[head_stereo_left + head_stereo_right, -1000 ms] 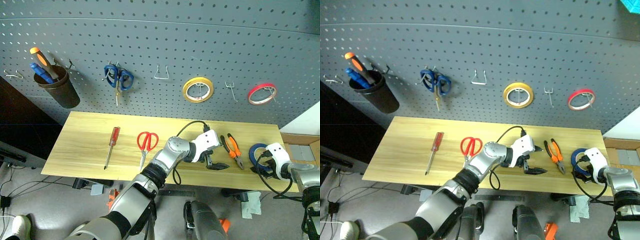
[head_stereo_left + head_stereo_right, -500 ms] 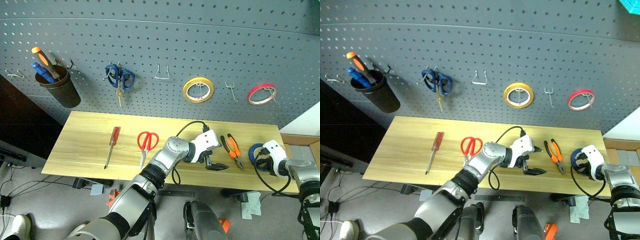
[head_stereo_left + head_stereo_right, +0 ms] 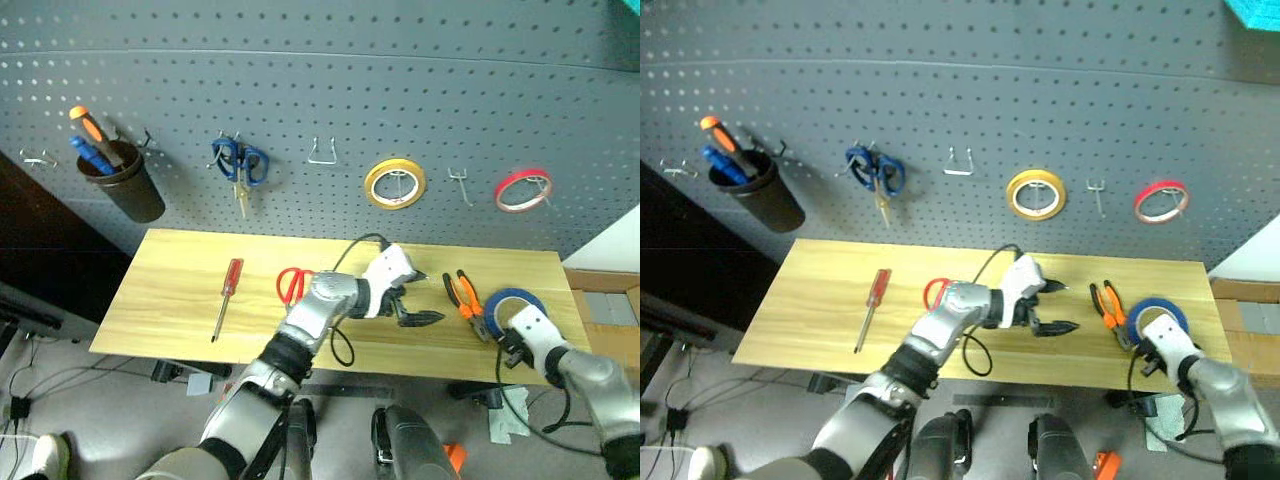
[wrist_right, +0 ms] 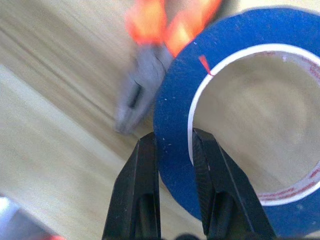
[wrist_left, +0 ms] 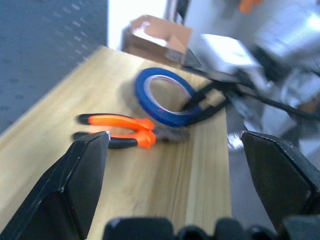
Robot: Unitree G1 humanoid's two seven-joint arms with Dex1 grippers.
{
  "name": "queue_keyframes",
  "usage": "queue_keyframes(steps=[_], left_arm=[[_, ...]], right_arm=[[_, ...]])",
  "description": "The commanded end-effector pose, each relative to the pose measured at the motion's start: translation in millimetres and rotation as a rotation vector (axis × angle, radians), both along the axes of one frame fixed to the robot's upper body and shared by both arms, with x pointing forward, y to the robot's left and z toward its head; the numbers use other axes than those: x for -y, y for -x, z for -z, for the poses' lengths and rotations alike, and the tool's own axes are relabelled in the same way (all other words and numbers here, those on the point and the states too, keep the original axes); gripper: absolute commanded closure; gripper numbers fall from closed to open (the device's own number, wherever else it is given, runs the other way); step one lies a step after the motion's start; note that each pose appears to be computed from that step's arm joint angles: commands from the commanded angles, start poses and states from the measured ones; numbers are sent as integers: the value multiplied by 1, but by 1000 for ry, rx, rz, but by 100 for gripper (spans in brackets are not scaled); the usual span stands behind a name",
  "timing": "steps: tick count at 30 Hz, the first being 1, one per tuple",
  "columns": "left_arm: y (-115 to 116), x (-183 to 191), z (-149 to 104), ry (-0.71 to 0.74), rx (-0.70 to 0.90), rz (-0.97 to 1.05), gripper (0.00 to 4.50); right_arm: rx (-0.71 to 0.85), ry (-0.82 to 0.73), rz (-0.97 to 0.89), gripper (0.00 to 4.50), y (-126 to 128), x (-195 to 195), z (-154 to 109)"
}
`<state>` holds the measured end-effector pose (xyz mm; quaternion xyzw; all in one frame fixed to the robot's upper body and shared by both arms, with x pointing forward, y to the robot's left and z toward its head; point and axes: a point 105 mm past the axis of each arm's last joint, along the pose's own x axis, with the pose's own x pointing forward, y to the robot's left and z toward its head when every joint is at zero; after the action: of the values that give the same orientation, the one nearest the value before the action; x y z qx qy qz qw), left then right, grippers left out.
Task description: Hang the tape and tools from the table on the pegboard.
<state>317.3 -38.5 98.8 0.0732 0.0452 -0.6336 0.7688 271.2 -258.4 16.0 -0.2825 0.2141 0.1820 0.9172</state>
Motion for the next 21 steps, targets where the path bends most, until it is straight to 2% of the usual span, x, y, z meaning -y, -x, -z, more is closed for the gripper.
queue_keyframes(steps=[1, 5, 8, 12, 16, 18, 21], left_arm=[[12, -9, -29, 83, 66, -24, 0], [20, -32, -50, 144, 81, -152, 0], [20, -43, -63, 177, 76, -227, 0], [16, -51, -64, 179, 70, -294, 0], [-1, -58, -67, 195, 85, -376, 0], [-16, -57, -69, 198, 111, -415, 0], [-28, -54, -72, 200, 137, -427, 0]], right_arm=[[282, 80, -4, 415, -3, -27, -51], [495, 200, -4, 415, 0, -55, -69], [598, 253, -31, 415, -11, -65, -81], [695, 275, -111, 415, -29, -79, -94], [783, 241, -167, 415, -52, -84, -110], [783, 218, -223, 415, -72, -89, -115], [742, 94, -292, 415, -90, -99, -119]])
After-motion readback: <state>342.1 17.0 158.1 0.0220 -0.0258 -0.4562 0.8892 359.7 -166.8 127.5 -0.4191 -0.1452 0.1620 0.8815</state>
